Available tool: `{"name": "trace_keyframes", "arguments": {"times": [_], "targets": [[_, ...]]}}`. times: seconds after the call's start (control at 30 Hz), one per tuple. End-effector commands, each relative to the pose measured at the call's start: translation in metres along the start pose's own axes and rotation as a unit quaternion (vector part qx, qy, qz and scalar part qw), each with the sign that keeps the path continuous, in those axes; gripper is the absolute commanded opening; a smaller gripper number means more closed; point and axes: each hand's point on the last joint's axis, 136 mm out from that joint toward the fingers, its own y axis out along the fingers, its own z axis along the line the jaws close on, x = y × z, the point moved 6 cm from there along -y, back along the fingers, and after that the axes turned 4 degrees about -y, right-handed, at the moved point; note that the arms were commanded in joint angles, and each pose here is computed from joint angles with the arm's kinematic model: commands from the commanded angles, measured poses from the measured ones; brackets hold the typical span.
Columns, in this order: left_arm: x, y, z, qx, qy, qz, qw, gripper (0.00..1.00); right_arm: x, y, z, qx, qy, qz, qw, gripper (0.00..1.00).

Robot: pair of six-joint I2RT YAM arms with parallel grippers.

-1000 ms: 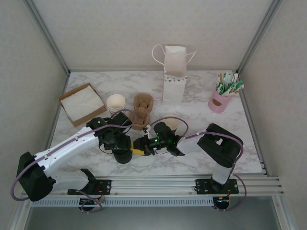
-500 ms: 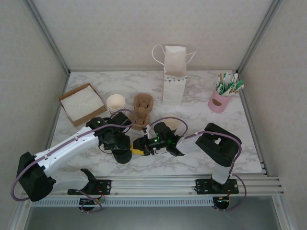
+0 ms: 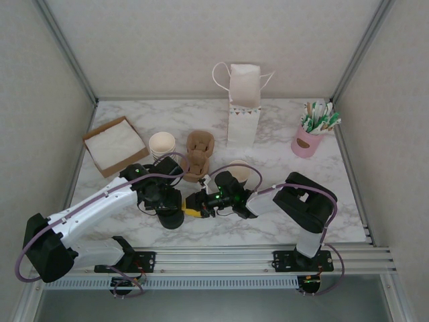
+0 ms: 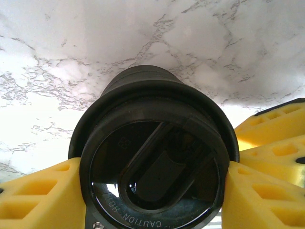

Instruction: Pack the takeout coffee

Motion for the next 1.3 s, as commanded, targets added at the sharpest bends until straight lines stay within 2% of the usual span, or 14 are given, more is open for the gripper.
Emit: {"name": "trace_keyframes", "arguments": {"times": [0.0, 0.97, 1.27], "targets": [[0.002, -0.006, -0.006, -0.032, -0.016, 0.002, 0.999, 0.58, -0.003, 0.006, -0.004, -0.005, 0.007, 0.011, 1.000, 0.35], [0.006, -0.018, -0.007, -0.034, -0.019, -0.009, 0.999, 0.57, -0.002, 0.005, 0.001, -0.005, 0.000, 0.010, 1.000, 0.35], [0.006, -0.019, -0.004, -0.024, -0.019, -0.012, 0.999, 0.57, -0.004, -0.002, 0.020, -0.014, -0.031, 0.011, 0.999, 0.40]]}}
